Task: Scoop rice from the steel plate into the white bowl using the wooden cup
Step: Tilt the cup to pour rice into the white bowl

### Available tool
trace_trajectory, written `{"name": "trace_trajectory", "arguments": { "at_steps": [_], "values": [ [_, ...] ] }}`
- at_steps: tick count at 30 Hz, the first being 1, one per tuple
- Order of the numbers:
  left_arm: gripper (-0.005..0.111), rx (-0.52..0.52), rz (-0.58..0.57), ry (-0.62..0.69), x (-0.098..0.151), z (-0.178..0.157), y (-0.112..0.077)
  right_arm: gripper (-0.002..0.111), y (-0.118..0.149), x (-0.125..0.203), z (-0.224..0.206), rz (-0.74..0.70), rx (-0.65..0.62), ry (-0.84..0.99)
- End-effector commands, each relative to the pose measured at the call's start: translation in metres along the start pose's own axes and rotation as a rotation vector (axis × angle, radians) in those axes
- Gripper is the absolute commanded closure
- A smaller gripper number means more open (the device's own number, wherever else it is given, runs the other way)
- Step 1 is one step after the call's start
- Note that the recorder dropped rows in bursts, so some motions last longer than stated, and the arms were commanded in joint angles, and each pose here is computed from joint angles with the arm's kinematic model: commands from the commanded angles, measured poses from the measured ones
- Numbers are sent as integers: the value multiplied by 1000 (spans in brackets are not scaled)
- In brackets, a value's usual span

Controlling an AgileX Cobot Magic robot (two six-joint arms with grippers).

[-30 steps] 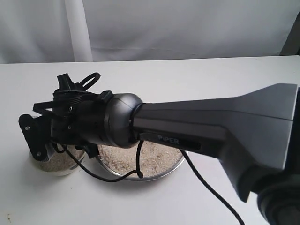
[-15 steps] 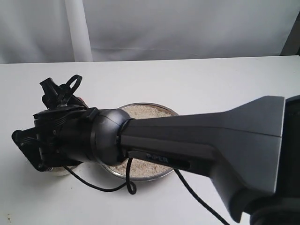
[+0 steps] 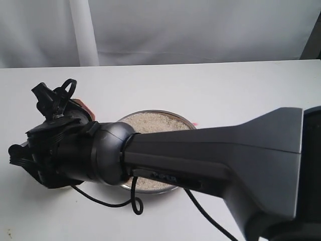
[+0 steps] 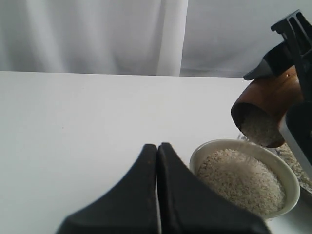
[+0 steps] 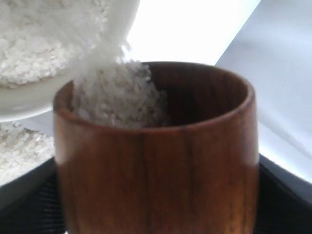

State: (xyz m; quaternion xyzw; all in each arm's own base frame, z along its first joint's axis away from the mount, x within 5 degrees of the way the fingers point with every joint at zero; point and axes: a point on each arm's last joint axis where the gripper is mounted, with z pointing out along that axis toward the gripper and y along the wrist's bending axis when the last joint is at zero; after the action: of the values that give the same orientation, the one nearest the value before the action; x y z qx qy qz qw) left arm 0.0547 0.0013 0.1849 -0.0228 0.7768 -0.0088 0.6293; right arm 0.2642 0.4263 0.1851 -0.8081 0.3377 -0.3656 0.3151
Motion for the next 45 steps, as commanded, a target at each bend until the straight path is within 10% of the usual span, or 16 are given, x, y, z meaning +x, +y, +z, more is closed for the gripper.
{"name": "trace_trajectory", "arguments": {
  "at_steps": [1,45],
  "values": [
    [107,8,-7,-12,-3,-1,-1,105,-8,2,-6,-48,50,19],
    [107,8,-7,-12,-3,-1,-1,105,3,-19,-5,-176,97,121]
  ]
}}
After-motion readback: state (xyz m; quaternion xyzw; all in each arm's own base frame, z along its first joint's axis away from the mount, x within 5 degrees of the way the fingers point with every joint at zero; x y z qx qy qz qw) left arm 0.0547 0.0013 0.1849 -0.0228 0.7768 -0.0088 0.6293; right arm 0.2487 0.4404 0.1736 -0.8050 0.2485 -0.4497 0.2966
